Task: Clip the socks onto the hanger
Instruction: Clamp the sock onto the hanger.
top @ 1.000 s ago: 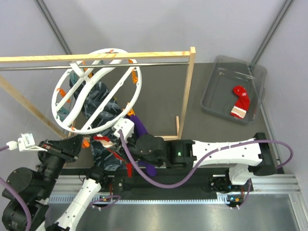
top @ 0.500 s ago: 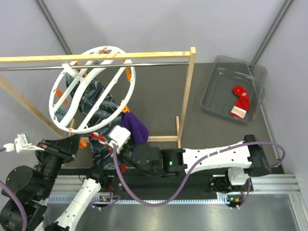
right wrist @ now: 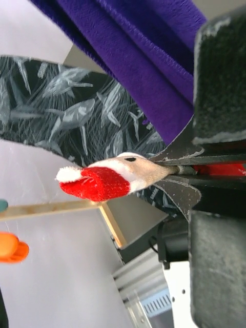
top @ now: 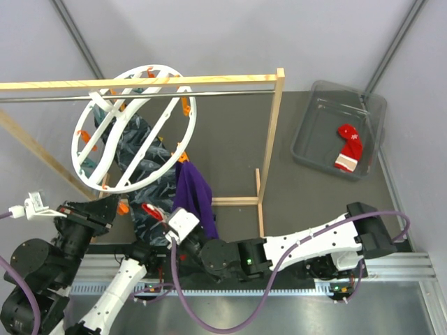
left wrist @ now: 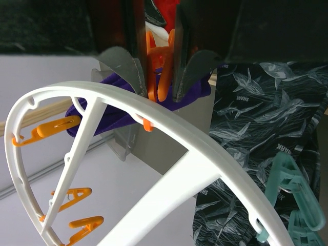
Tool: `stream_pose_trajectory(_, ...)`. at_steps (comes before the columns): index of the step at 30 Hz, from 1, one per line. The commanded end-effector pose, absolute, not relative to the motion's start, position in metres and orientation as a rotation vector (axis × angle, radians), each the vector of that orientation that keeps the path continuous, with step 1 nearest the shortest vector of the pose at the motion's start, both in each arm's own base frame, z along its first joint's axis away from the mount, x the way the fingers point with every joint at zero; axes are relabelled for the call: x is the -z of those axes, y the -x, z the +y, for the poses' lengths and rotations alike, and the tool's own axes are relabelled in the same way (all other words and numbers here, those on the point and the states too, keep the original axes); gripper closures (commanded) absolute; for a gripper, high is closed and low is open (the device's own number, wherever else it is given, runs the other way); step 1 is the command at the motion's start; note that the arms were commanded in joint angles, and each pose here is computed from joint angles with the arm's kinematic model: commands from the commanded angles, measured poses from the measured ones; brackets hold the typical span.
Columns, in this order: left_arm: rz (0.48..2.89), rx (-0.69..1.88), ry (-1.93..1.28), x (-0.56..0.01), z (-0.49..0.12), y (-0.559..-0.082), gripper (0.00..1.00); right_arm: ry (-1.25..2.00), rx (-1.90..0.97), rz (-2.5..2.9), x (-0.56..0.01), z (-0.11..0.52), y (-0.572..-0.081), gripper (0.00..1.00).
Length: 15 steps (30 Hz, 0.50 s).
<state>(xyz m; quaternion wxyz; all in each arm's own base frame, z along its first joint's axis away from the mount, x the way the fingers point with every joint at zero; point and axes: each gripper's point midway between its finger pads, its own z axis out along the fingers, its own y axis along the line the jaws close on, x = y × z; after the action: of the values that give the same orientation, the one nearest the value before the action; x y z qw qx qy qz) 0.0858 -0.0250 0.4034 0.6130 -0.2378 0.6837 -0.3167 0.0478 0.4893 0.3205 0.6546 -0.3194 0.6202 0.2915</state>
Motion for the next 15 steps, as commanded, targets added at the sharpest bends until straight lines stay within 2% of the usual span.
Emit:
stream_pose_trajectory(1,1.635,0.709,0.575,-0.390,-0.028,-0.093,1.00,0.542,-0.715,1.379,-0.358,0.474,-0.050,1.00)
stream_pose_trajectory(15,1.639,0.715,0.584,-0.392,-0.027,-0.088,1.00,0.554,-0.671,1.312,-0.378,0.505,-0.038,1.00)
